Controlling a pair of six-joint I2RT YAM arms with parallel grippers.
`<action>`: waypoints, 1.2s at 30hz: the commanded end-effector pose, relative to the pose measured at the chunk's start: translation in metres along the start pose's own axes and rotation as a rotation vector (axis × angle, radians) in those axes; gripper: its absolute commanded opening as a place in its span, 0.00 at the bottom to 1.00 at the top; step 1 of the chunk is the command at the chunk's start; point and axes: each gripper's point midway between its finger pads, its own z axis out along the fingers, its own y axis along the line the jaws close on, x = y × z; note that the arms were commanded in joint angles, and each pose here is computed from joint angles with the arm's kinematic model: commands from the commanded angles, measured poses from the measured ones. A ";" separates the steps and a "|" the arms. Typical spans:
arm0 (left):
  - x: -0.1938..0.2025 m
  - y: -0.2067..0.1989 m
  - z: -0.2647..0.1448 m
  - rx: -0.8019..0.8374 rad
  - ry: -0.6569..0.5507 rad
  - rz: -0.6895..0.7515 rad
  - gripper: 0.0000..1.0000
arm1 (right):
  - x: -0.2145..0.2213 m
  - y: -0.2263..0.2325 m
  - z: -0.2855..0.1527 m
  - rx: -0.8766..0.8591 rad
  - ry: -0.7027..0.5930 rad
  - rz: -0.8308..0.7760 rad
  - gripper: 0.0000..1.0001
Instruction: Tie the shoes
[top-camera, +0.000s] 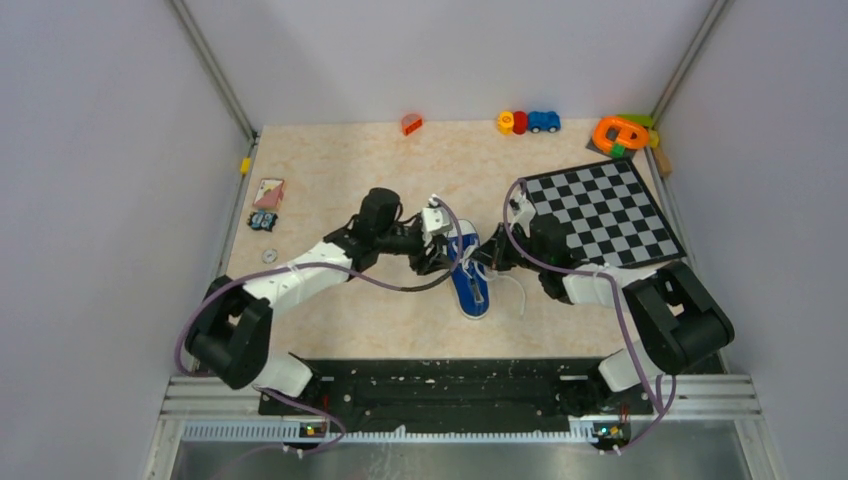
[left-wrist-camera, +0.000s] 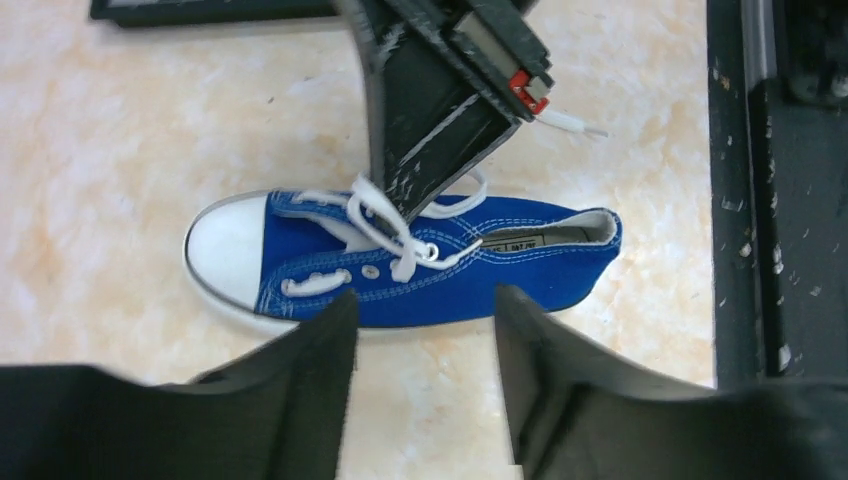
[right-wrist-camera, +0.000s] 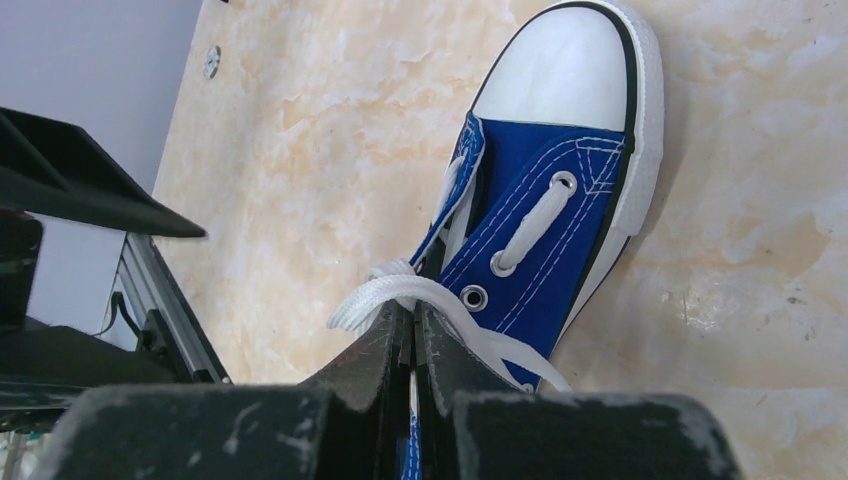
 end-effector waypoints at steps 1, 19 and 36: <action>-0.054 0.019 -0.036 -0.231 -0.204 0.062 0.86 | -0.009 0.006 0.001 -0.036 -0.036 -0.048 0.00; -0.020 0.065 -0.012 -0.298 0.014 -0.270 0.48 | -0.009 0.009 0.002 -0.045 -0.021 -0.087 0.00; 0.001 0.046 0.030 0.004 0.090 -0.375 0.36 | -0.012 0.013 0.003 -0.055 -0.021 -0.101 0.00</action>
